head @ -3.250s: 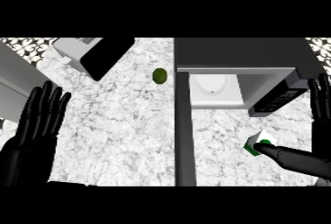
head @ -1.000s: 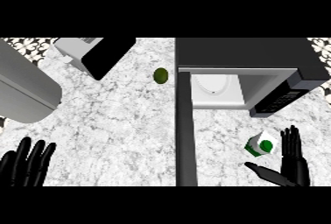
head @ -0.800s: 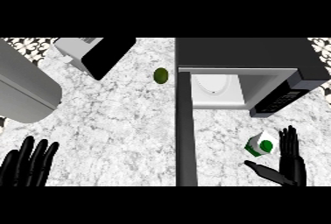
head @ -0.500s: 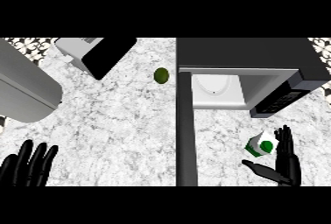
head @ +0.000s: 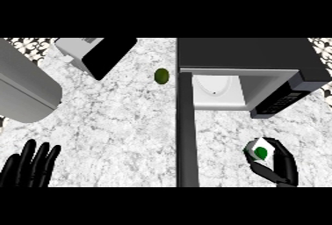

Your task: Pick up the milk, place it into the microwave and close the microwave

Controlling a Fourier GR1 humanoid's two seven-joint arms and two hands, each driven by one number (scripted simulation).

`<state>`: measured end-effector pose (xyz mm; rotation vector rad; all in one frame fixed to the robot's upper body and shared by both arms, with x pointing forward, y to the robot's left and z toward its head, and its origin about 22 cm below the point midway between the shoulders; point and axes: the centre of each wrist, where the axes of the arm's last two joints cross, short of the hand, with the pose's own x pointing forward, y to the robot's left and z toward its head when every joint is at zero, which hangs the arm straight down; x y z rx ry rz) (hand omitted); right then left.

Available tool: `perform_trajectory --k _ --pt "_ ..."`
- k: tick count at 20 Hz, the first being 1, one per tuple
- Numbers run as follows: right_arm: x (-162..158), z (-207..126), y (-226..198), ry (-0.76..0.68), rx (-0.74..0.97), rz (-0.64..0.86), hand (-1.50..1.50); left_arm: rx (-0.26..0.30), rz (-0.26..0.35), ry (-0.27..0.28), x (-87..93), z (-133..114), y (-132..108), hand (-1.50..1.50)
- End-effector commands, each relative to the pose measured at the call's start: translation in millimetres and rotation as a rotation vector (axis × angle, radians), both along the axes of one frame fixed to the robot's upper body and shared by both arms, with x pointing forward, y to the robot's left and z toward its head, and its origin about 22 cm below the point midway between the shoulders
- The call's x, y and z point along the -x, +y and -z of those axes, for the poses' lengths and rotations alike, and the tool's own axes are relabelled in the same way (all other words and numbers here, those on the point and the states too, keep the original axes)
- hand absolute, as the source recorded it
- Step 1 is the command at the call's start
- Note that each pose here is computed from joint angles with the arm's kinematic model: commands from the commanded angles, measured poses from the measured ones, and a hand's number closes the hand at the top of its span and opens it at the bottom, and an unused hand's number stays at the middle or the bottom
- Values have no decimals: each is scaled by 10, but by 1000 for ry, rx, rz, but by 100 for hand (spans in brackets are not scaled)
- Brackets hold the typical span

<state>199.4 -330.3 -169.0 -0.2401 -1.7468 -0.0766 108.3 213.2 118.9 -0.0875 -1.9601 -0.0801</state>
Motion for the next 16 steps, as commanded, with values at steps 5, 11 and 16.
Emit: perform_trajectory --k 5,11,16 --pt "-108 -42 368 -195 -105 -174 150 3 -13 -2 71 -72 37 -150" --pt "442 11 278 -159 -106 -271 150 13 -37 27 118 -54 29 -150" --pt "330 -236 582 -173 -92 -243 150 12 -66 16 -37 93 191 -150"
